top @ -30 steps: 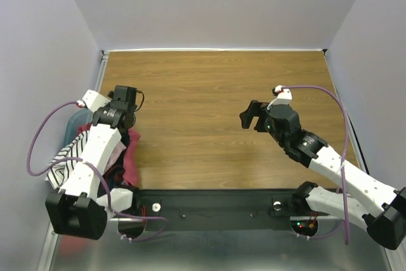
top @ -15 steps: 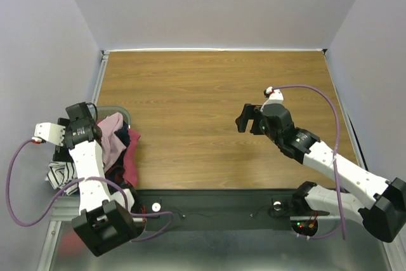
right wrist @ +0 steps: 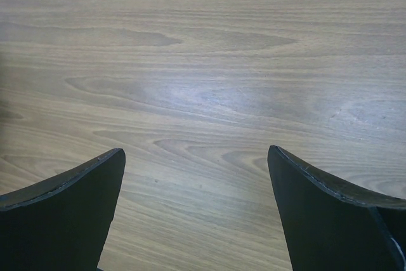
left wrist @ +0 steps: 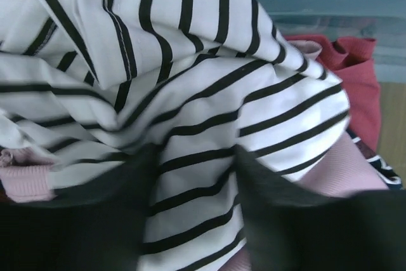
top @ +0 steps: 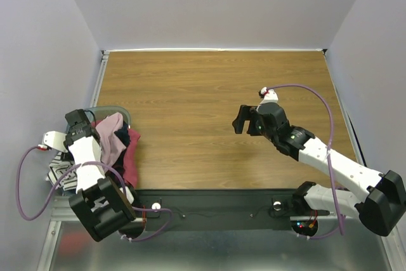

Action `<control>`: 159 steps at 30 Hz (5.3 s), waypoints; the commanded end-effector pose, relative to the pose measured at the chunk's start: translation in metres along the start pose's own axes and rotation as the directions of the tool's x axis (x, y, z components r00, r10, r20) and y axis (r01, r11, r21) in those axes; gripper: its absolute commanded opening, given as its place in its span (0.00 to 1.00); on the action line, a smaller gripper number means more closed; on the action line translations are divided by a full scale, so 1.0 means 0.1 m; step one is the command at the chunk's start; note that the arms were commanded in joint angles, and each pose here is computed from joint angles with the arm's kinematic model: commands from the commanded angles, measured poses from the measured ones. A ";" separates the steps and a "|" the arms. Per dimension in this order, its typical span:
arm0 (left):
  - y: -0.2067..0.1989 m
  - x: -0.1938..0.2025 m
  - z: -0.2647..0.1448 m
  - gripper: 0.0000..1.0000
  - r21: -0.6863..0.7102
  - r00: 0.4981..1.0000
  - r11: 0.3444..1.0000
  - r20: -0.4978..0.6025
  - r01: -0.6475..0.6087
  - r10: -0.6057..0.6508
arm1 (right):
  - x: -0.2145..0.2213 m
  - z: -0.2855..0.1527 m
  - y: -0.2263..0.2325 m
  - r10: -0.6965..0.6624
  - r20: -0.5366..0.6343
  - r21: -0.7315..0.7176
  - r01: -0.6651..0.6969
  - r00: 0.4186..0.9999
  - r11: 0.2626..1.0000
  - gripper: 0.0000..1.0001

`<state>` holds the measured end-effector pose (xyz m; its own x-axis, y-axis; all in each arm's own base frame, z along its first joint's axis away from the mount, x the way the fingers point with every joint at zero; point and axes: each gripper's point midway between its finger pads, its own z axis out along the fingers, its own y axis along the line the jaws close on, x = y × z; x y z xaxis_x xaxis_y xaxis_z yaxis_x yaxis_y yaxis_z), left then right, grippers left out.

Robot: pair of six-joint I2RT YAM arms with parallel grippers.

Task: Fold and stack the tank tops
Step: Grab the tank top from the pile, then move the tank top to the center of the board, then flatten the tank top out

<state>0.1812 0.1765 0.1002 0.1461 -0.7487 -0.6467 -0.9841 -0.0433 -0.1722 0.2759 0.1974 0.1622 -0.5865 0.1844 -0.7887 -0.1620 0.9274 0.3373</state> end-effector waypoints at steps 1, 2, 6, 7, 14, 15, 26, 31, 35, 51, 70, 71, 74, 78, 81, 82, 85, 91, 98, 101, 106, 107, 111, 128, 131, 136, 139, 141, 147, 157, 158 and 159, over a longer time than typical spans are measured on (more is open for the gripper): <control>-0.01 0.17 0.11 0.13 -0.002 0.999 1.000 -0.052 0.010 -0.010 | -0.22 -0.05 0.18 0.028 0.044 -0.053 -0.026 0.999 0.998 1.00; 0.01 0.21 0.14 0.00 -0.020 0.998 1.000 -0.063 -0.003 0.002 | -0.22 -0.06 0.18 0.027 0.044 -0.053 -0.024 0.999 0.998 1.00; -0.07 0.10 0.09 0.00 0.003 0.998 0.999 -0.049 -0.046 0.046 | -0.23 -0.08 0.16 0.025 0.054 -0.050 -0.022 0.998 0.999 1.00; -0.17 -0.04 -0.01 0.00 0.045 0.999 0.999 -0.020 -0.028 0.029 | -0.23 -0.08 0.16 0.025 0.055 -0.049 -0.022 0.998 0.999 1.00; -0.79 -0.79 -1.01 0.00 0.447 0.995 0.894 0.092 -0.004 -0.041 | -0.37 -0.12 0.26 0.031 0.075 -0.080 -0.025 0.997 0.996 1.00; -0.88 -0.92 -1.21 0.00 0.499 0.992 0.867 0.114 -0.012 -0.051 | -0.41 -0.13 0.30 0.033 0.079 -0.092 -0.025 0.996 0.995 1.00; -1.55 -0.83 -3.25 0.00 0.954 0.987 0.255 0.145 -0.158 0.069 | -0.75 -0.24 0.35 0.046 0.170 -0.082 -0.033 0.984 0.996 1.00; -1.70 -0.11 -3.91 0.00 0.989 0.962 0.060 0.113 -0.132 0.249 | -1.12 -0.44 0.23 0.078 0.295 -0.004 -0.081 0.952 0.997 1.00; -1.60 0.91 -4.34 0.00 0.987 0.889 -0.047 0.158 -0.153 0.429 | -1.27 -0.57 0.15 0.104 0.349 0.028 -0.122 0.931 0.992 1.00; -1.39 2.48 -3.63 0.66 0.974 0.705 -0.073 0.207 -0.216 0.678 | -0.78 -0.33 -0.27 0.081 0.271 0.213 -0.141 0.959 0.967 1.00; -1.02 2.49 -1.79 0.53 0.833 0.761 0.446 -0.047 -0.328 0.647 | -0.31 1.41 0.83 -0.151 -0.039 -0.107 0.146 0.988 0.984 0.92; -0.99 2.49 -1.73 0.54 0.822 0.766 0.465 -0.055 -0.329 0.641 | -0.31 1.45 0.87 -0.157 -0.044 -0.119 0.151 0.987 0.981 0.92; -0.87 2.53 -1.58 0.56 0.805 0.769 0.500 -0.088 -0.320 0.633 | -0.28 1.62 0.99 -0.168 -0.059 -0.154 0.157 0.984 0.975 0.92; -0.85 2.60 -1.54 0.57 0.810 0.765 0.504 -0.111 -0.300 0.635 | -0.20 1.84 1.06 -0.169 -0.088 -0.174 0.152 0.982 0.973 0.92; -0.87 2.67 -1.53 0.57 0.818 0.756 0.494 -0.116 -0.296 0.644 | -0.14 1.98 1.14 -0.158 -0.107 -0.193 0.136 0.982 0.972 0.91; -0.88 2.70 -1.52 0.57 0.817 0.751 0.491 -0.115 -0.301 0.651 | -0.10 2.02 1.14 -0.155 -0.115 -0.190 0.131 0.981 0.973 0.90; -0.96 2.73 -1.57 0.54 0.834 0.753 0.473 -0.111 -0.284 0.649 | -0.07 2.10 1.08 -0.143 -0.118 -0.156 0.124 0.983 0.980 0.88; -1.18 2.75 -1.69 0.00 0.860 0.741 0.421 -0.079 -0.288 0.667 | -0.27 2.09 1.03 -0.122 -0.058 -0.090 0.116 0.991 0.989 0.50; -1.55 2.29 -2.21 0.00 0.900 0.786 0.323 0.036 -0.294 0.617 | -0.88 1.67 1.03 -0.091 0.093 -0.041 0.095 0.992 0.995 0.00; -1.71 1.99 -2.54 0.00 0.914 0.805 0.268 0.098 -0.306 0.585 | -1.28 1.35 1.05 -0.073 0.195 -0.022 0.079 0.978 0.997 0.00; -1.86 1.43 -3.13 0.00 0.940 0.843 0.158 0.187 -0.304 0.504 | -1.88 0.77 1.10 -0.044 0.347 -0.028 0.057 0.937 0.998 0.00; -1.88 1.34 -3.22 0.00 0.942 0.848 0.141 0.201 -0.304 0.490 | -1.97 0.68 1.11 -0.041 0.368 -0.032 0.056 0.929 0.998 0.00; -1.94 0.94 -3.67 0.00 0.958 0.878 0.062 0.229 -0.279 0.420 | -2.38 0.19 1.17 -0.014 0.469 -0.064 0.049 0.883 0.997 0.00; -1.25 -0.29 -5.45 0.00 0.840 0.950 -0.524 0.264 -0.142 0.166 | -3.22 -1.83 1.30 0.116 0.712 -0.293 0.143 0.692 0.945 0.00; -1.23 -0.50 -5.69 0.00 0.817 0.962 -0.562 0.240 -0.130 0.126 | -3.41 -2.20 1.30 0.145 0.757 -0.312 0.158 0.637 0.937 0.00; -1.56 -0.40 -5.66 0.00 0.866 0.967 -0.487 0.209 -0.112 0.148 | -3.47 -1.82 1.26 0.054 0.752 -0.193 0.141 0.658 0.971 0.00; -1.81 -0.12 -5.51 0.00 0.899 0.956 -0.423 0.214 -0.111 0.202 | -3.38 -1.51 1.17 0.000 0.727 -0.112 0.119 0.687 0.986 0.00; -1.92 0.05 -5.42 0.00 0.912 0.948 -0.396 0.211 -0.103 0.240 | -3.34 -1.34 1.04 -0.032 0.717 -0.038 0.085 0.697 0.996 0.01; -2.01 0.45 -5.32 0.00 0.914 0.916 -0.399 0.218 -0.072 0.336 | -3.52 -1.03 0.82 -0.108 0.712 0.091 0.062 0.694 0.994 0.01; -2.02 0.75 -4.89 0.00 0.974 0.912 -0.204 0.168 -0.096 0.374 | -3.87 0.11 1.30 -0.004 0.636 -0.171 0.146 0.772 0.975 0.01; -1.98 0.82 -4.72 0.00 0.983 0.909 -0.152 0.153 -0.101 0.387 | -3.83 0.22 1.39 0.008 0.615 -0.212 0.155 0.789 0.965 0.01; -1.95 0.87 -4.60 0.00 0.990 0.911 -0.106 0.126 -0.091 0.392 | -3.77 0.35 1.47 0.015 0.588 -0.252 0.166 0.809 0.953 0.01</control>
<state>0.3442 -0.2177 0.4357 -0.2928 -0.5273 -0.7976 0.3477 0.7184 -0.6025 0.4921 0.2391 0.4669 -0.0073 0.2754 -0.9613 -0.2811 0.9220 0.2663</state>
